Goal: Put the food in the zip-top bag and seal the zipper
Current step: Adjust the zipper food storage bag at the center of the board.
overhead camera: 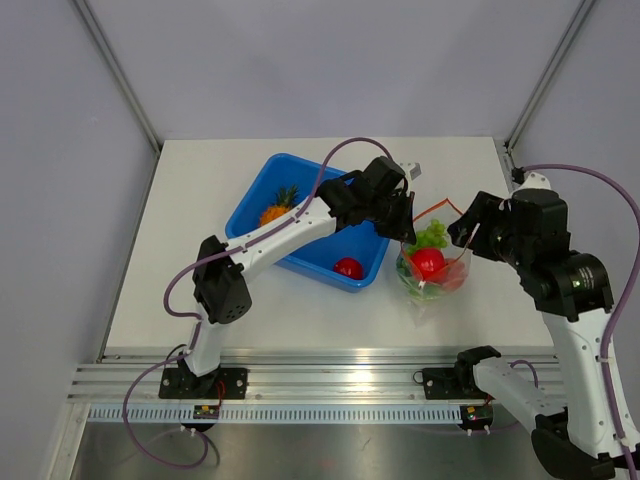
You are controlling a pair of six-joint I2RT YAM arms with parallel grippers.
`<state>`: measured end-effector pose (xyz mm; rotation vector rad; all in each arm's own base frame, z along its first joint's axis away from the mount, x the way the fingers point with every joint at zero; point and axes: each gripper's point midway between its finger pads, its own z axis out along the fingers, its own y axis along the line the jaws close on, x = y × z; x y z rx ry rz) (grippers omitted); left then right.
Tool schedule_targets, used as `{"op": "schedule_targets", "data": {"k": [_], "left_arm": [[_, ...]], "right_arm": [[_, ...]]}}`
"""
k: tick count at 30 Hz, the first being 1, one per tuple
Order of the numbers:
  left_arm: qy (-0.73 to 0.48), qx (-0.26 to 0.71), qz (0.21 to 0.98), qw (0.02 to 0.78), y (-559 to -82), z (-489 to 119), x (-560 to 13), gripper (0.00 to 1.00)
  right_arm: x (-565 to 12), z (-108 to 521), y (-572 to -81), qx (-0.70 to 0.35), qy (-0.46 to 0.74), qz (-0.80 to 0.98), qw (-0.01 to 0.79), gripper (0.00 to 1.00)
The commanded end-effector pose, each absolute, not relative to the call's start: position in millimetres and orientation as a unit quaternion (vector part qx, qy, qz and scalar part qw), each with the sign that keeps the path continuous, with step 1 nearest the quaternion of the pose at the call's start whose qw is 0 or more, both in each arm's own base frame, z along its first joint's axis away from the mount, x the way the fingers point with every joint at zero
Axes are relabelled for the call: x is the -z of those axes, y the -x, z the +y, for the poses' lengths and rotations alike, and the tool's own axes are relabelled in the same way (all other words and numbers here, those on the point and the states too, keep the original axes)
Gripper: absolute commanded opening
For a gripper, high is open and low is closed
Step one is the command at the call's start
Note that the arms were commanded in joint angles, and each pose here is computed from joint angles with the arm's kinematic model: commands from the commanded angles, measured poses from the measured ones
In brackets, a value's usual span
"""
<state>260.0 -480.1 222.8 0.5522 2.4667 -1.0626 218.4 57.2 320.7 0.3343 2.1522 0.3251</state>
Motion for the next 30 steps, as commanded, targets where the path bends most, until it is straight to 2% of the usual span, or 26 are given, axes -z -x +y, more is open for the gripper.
{"op": "schedule_targets", "data": {"k": [1,3,4,5,10,18,30], "left_arm": [[-0.2,0.414,0.859,0.226,-258.1,-485.7,-256.7,0.0],[-0.201,0.416,0.857,0.227,-258.0,-486.0,-258.1,0.0],[-0.199,0.416,0.858,0.227,-259.0,-485.6,-258.1,0.0],[-0.199,0.416,0.858,0.226,-258.8,-485.8,-257.4,0.0],[-0.199,0.417,0.857,0.229,-258.3,-484.7,-260.8,0.0],[-0.197,0.421,0.855,0.229,-259.4,-486.3,-262.0,0.0],[-0.202,0.429,0.851,0.225,-256.4,-485.5,-267.0,0.0]], "right_arm": [[-357.8,79.4,-209.4,-0.197,-0.087,0.853,0.475,0.45],[-356.7,90.0,-211.0,-0.217,-0.068,0.858,0.461,0.29],[-353.6,100.7,-208.0,-0.24,-0.05,0.862,0.444,0.17],[-347.8,107.0,-210.2,-0.249,-0.041,0.868,0.429,0.15],[-314.3,133.9,-203.1,-0.3,0.006,0.886,0.354,0.13],[-280.8,140.3,-196.7,-0.301,0.026,0.905,0.298,0.14],[-224.9,79.6,-212.3,-0.113,-0.056,0.953,0.277,0.11]]}}
